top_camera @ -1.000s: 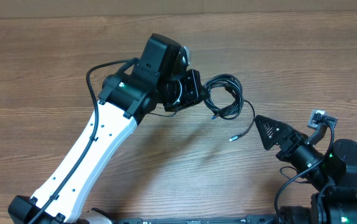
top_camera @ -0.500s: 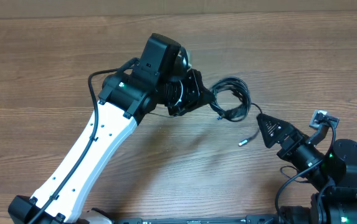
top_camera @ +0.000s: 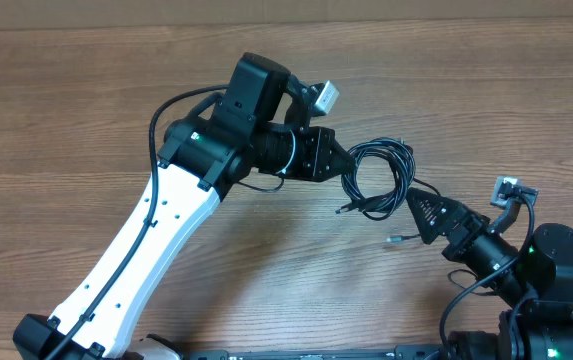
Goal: Untangle cables
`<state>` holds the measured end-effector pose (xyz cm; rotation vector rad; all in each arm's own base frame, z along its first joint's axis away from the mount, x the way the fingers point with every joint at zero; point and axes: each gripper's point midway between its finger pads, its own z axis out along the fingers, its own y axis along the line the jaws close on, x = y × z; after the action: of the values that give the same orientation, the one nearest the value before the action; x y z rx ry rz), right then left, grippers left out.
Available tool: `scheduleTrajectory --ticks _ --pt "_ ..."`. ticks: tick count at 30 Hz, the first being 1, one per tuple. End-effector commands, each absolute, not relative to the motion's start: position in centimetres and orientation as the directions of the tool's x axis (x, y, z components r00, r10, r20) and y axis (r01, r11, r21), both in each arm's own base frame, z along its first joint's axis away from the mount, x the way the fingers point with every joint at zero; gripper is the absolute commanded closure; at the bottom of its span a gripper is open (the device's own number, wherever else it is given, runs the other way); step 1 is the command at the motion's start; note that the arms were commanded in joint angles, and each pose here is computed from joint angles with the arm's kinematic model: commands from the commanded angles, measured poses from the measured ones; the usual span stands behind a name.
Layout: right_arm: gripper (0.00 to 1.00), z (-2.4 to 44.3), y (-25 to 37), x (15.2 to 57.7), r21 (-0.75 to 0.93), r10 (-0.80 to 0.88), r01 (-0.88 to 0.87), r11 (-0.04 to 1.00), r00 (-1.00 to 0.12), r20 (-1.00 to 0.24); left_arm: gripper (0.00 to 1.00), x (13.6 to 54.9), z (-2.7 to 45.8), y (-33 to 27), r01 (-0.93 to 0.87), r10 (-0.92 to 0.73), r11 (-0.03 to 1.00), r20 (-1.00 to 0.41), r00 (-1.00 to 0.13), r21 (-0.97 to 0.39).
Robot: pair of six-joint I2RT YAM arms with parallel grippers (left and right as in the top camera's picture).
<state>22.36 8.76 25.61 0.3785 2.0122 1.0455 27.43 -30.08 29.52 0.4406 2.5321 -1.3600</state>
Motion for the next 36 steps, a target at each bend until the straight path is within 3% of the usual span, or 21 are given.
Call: scheduleTrajectory --ticks 1,16,31,36 --pt "0.00 26.6 9.2 22.1 0.771 0.547 -0.158 0.618 -0.618 -0.565 0.96 26.3 31.5 -30.5 0.494 0.225 0.410 -0.440 -0.870 -0.767" --pt "0.00 26.6 8.9 22.3 0.762 0.549 -0.151 0.630 -0.608 -0.574 0.96 23.6 33.7 -31.5 0.595 0.321 0.199 -0.522 -0.790 -0.779" --pt "0.00 27.9 8.9 22.8 0.698 0.497 -0.246 0.673 -0.549 -0.672 0.96 20.1 33.8 -33.9 0.662 0.408 0.103 -0.575 -0.709 -0.743" --pt "0.00 27.3 8.0 23.2 0.689 0.515 -0.189 0.700 -0.535 -0.670 0.96 19.8 34.1 -34.0 0.660 0.411 0.083 -0.578 -0.705 -0.746"
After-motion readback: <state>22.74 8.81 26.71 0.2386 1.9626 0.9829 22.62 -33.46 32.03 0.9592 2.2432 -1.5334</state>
